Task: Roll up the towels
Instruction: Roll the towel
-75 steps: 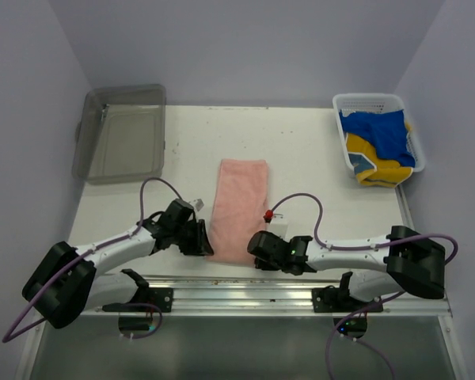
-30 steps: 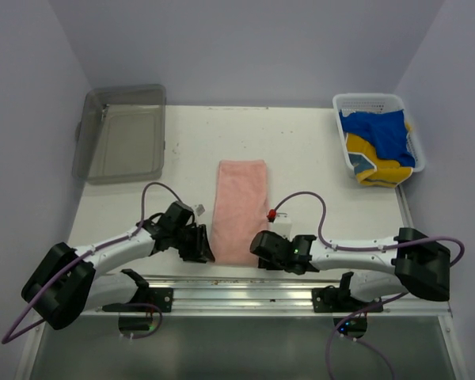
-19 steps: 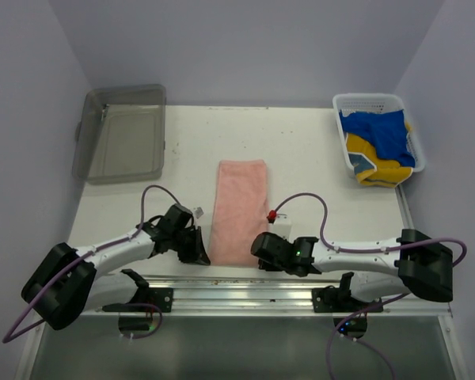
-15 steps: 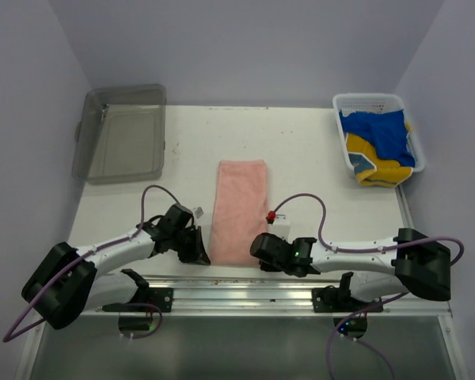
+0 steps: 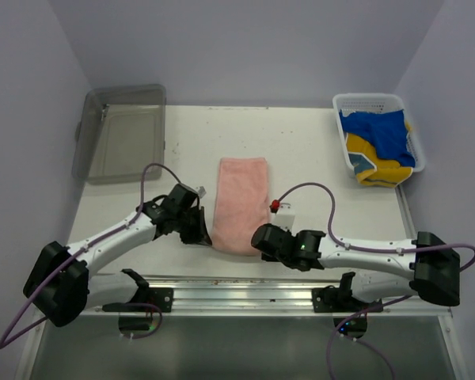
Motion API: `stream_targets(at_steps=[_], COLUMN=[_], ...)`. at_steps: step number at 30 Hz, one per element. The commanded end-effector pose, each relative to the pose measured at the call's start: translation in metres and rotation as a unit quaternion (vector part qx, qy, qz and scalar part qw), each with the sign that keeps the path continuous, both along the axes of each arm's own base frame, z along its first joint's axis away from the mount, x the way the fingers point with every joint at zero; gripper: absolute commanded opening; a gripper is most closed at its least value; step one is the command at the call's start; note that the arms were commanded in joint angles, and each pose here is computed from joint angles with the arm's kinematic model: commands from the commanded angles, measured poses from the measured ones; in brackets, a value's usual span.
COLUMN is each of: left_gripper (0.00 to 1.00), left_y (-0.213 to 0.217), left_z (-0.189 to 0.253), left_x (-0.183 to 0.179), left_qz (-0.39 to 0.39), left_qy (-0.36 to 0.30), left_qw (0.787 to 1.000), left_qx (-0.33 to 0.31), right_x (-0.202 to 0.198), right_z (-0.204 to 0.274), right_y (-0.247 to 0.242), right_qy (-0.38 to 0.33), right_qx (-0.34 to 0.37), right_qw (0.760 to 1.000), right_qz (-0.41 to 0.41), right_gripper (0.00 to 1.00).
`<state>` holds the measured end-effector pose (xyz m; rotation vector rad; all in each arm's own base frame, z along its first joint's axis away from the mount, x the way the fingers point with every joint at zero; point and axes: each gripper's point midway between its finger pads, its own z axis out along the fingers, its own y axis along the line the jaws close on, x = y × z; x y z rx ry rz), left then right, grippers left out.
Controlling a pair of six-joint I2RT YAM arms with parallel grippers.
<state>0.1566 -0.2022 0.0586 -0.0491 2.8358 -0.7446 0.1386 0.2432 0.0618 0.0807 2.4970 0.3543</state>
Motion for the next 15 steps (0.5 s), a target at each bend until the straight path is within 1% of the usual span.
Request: stream_targets(at_steps=[1,6,8,10,11,15], left_gripper=[0.0,0.0,0.0,0.0,0.0,0.0], left_y=[-0.002,-0.012,-0.013,-0.014,-0.014,-0.015], left_z=[0.015,0.031,0.03,0.035,0.03,0.035], left_x=[0.013,0.035,0.041,0.055,0.059,0.087], left_qz=[-0.003,0.002,0.004,0.012,0.014,0.023], left_qy=[-0.008,-0.025,-0.02,-0.022,-0.011,-0.029], left_qw=[1.0,1.0,0.999,1.0,1.0,0.999], left_qx=[0.019,0.018,0.025,0.019,0.021,0.022], right_x=[0.025,0.048,0.057,0.064,0.069,0.088], right_z=[0.031,0.044,0.046,0.048,0.049,0.051], right_y=[-0.013,-0.016,-0.017,-0.015,-0.014,-0.013], right_qy=[-0.057,-0.071,-0.074,-0.079,-0.084,-0.092], right_qx=[-0.022,-0.035,-0.045,-0.048,-0.049,-0.06], right_qw=[0.998,0.997,0.996,0.995,0.995,0.994], right_qz=[-0.02,-0.022,-0.025,-0.026,-0.023,-0.025], right_gripper=[0.0,0.0,0.0,0.0,0.0,0.0])
